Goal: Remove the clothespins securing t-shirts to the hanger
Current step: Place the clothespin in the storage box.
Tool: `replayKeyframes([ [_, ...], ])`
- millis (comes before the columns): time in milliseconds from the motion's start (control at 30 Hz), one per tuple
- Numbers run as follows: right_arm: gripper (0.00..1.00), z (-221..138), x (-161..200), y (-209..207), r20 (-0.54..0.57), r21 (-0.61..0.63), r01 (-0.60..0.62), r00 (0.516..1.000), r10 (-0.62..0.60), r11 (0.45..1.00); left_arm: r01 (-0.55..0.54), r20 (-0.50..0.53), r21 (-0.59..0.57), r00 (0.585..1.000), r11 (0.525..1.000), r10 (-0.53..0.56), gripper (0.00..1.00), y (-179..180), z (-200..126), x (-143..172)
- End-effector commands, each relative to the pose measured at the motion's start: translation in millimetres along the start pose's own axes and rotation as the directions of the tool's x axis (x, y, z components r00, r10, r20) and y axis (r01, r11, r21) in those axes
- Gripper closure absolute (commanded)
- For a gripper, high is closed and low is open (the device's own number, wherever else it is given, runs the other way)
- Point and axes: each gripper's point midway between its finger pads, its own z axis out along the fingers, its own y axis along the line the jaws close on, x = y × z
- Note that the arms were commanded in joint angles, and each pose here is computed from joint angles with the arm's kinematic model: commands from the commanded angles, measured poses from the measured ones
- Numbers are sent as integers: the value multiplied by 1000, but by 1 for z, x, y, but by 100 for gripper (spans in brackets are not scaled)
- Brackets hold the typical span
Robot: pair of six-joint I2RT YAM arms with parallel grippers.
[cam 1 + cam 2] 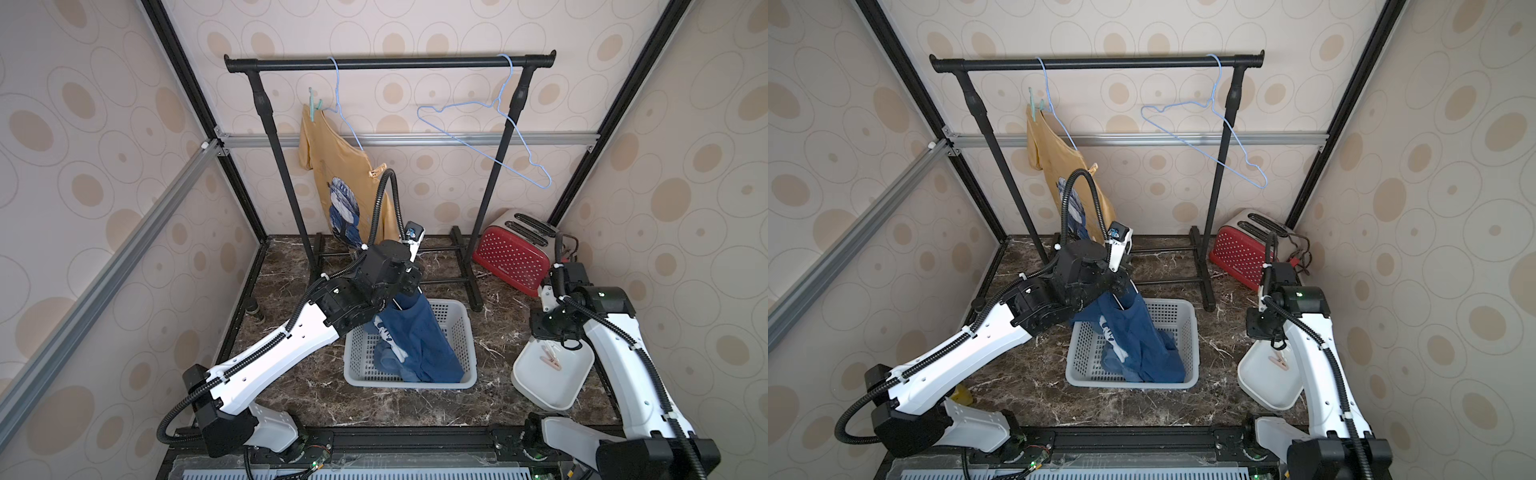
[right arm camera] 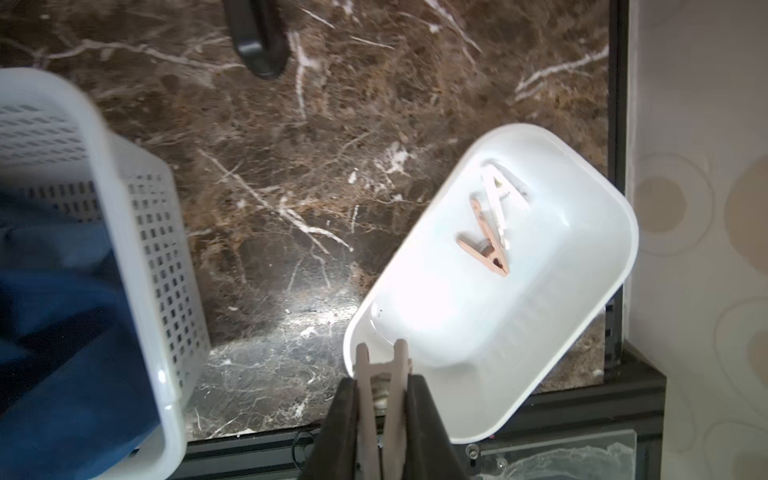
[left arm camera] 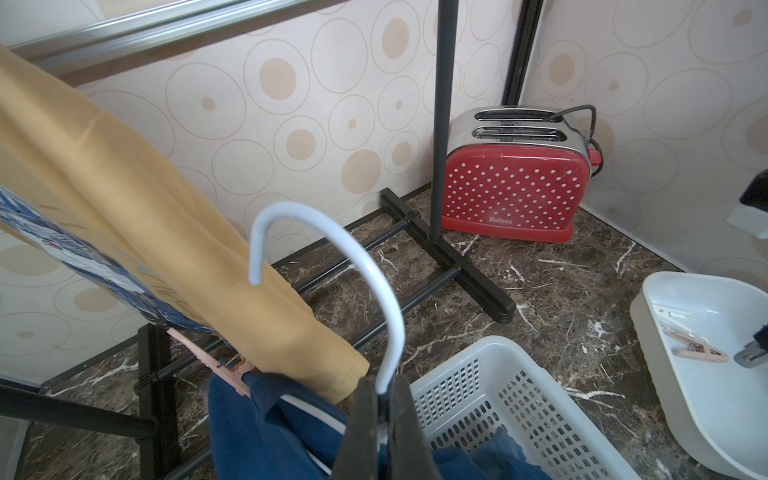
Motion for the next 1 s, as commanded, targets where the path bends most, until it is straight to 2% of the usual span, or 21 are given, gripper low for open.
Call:
replayKeyframes([
  [0,89,12,-5,-8,-30,-1,-16,999,16,1000,30,85,40,996,999,-33,100,-1,-18,-22],
  [267,89,62,-8,-55,-86,100,-172,980,181,980,17,101,61,995,998,-23,100,-4,-21,-28],
  [467,87,102,-8,-74,-170,137,-216,956,238,967,19,99,78,995,997,-27,100,-9,-17,-31],
  [733,79,138,-5,-75,-263,123,-222,932,248,967,27,99,54,995,998,-32,100,-5,-16,-31],
  [967,68,149,-3,-70,-302,96,-222,922,241,970,24,85,47,996,999,-28,100,-6,-11,-28],
])
